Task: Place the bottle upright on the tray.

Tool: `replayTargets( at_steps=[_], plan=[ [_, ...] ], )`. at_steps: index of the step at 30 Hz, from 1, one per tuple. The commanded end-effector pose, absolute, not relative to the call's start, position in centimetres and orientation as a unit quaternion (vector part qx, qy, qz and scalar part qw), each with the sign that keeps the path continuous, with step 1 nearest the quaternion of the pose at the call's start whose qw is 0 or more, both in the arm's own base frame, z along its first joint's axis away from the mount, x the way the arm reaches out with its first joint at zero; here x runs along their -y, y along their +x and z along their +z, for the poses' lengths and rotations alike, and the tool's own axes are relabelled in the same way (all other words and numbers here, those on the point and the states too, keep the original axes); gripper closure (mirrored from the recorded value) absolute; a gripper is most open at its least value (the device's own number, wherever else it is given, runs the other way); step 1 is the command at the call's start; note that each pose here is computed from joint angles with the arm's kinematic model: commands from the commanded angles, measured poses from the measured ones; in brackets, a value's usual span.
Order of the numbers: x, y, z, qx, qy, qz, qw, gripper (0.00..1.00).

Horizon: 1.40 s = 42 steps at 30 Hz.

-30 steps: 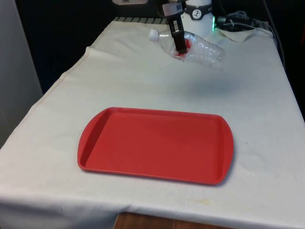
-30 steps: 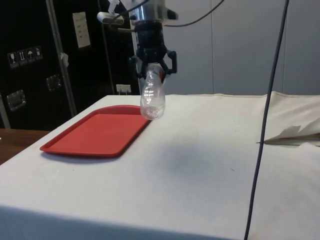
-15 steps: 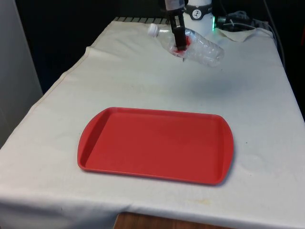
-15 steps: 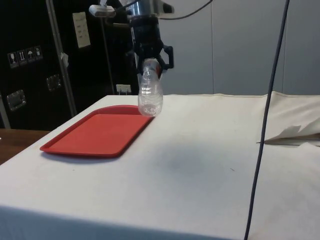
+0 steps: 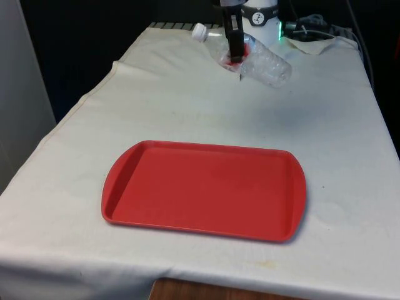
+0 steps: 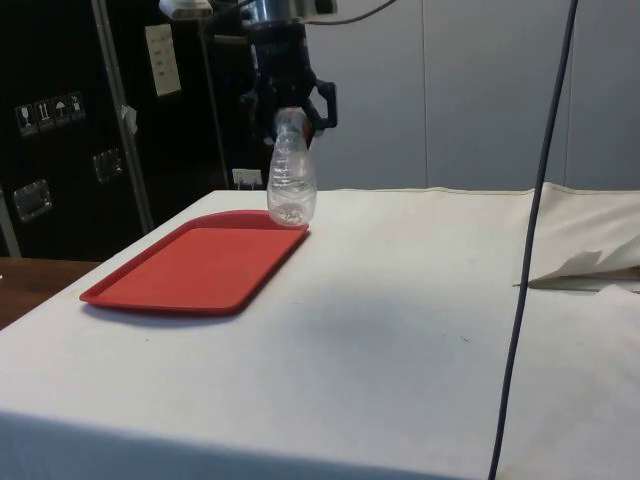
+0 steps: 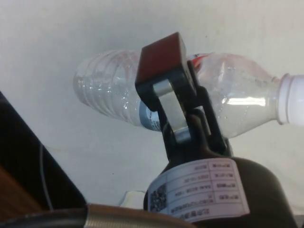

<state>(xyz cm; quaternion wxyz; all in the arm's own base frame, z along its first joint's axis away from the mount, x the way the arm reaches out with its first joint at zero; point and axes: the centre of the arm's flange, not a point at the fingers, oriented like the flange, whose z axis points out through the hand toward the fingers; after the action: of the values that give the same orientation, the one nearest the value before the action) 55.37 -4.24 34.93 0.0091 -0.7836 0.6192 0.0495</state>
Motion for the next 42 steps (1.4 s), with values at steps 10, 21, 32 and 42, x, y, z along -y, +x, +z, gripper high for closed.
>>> replayTargets(
  at_steps=[10, 21, 32, 42],
  plan=[
    [3.9, 56.5, 35.9, -0.619, -0.785, 0.022, -0.007, 1.00],
    [3.9, 58.1, 36.8, -0.616, -0.788, -0.001, -0.021, 1.00],
    [3.9, 59.6, 37.6, -0.612, -0.790, -0.026, -0.034, 1.00],
    [3.9, 60.3, 38.1, -0.605, -0.794, -0.039, -0.040, 1.00]
  ],
)
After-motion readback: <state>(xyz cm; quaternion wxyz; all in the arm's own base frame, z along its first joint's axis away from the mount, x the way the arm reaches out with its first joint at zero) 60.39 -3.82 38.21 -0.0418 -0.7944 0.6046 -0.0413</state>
